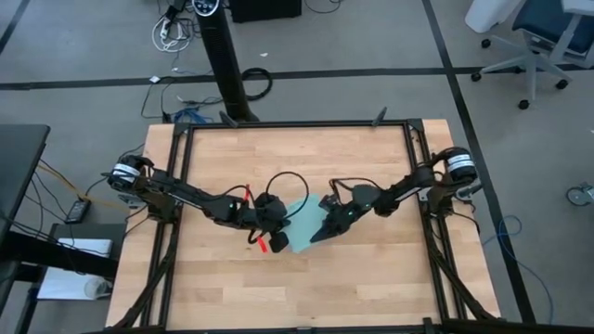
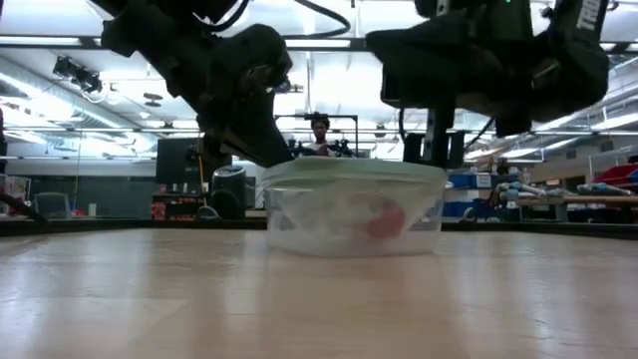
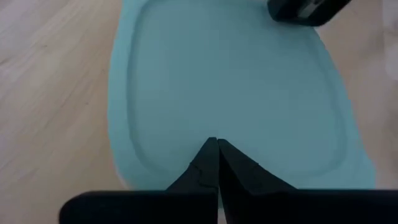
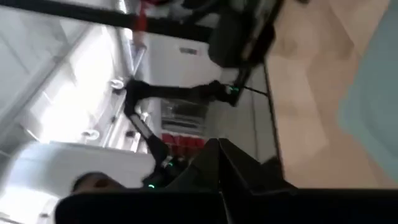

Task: Roll bandage
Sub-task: Close the transparent tupperware

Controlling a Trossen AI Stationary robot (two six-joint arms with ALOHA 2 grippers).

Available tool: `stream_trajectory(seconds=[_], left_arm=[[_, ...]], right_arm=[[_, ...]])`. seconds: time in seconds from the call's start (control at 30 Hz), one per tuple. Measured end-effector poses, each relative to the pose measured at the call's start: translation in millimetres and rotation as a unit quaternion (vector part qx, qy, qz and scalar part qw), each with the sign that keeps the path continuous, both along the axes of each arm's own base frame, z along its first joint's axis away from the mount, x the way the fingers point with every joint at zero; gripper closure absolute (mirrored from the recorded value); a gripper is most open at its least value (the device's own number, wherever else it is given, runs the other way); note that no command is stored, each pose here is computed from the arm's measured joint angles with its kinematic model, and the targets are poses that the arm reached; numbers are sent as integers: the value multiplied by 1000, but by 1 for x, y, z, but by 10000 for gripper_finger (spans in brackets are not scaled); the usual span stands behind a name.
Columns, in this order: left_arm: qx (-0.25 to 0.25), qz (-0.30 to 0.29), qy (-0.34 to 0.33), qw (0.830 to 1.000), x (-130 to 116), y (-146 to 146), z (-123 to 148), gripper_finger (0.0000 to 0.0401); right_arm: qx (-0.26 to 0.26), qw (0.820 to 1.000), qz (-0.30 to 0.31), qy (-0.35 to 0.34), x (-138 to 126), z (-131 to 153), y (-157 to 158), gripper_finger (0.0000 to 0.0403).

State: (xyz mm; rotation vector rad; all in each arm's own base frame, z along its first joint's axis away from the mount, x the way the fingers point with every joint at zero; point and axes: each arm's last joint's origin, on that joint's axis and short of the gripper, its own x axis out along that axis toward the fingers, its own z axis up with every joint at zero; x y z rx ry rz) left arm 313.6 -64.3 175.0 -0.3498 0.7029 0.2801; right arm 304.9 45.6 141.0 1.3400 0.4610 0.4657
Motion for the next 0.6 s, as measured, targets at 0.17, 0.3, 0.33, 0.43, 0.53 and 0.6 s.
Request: stream_trajectory(seconds=[0.17,0.3,0.33,0.43,0.53,0.6], left_arm=[[-2,-1,-1,1000,0,0,0,396],[-2,-2,0,1000,0,0,0,396],[-2,-2,0,1000,0,0,0,396],[-3,-1,0,1000,0,0,0,396],[-4,-1,-4,1000,1,-1,0,396],[-7,-4,-15,1000,2,-1,3,396]], right_arm=[[73,991,-1,-110,-6,24,-2,387],[90,982,16,-167,0,55,6,398],[86,981,23,-174,3,59,8,400],[46,976,37,-207,10,71,12,400],[-34,999,15,-31,16,22,6,398],[-41,999,-7,18,15,4,-3,398]])
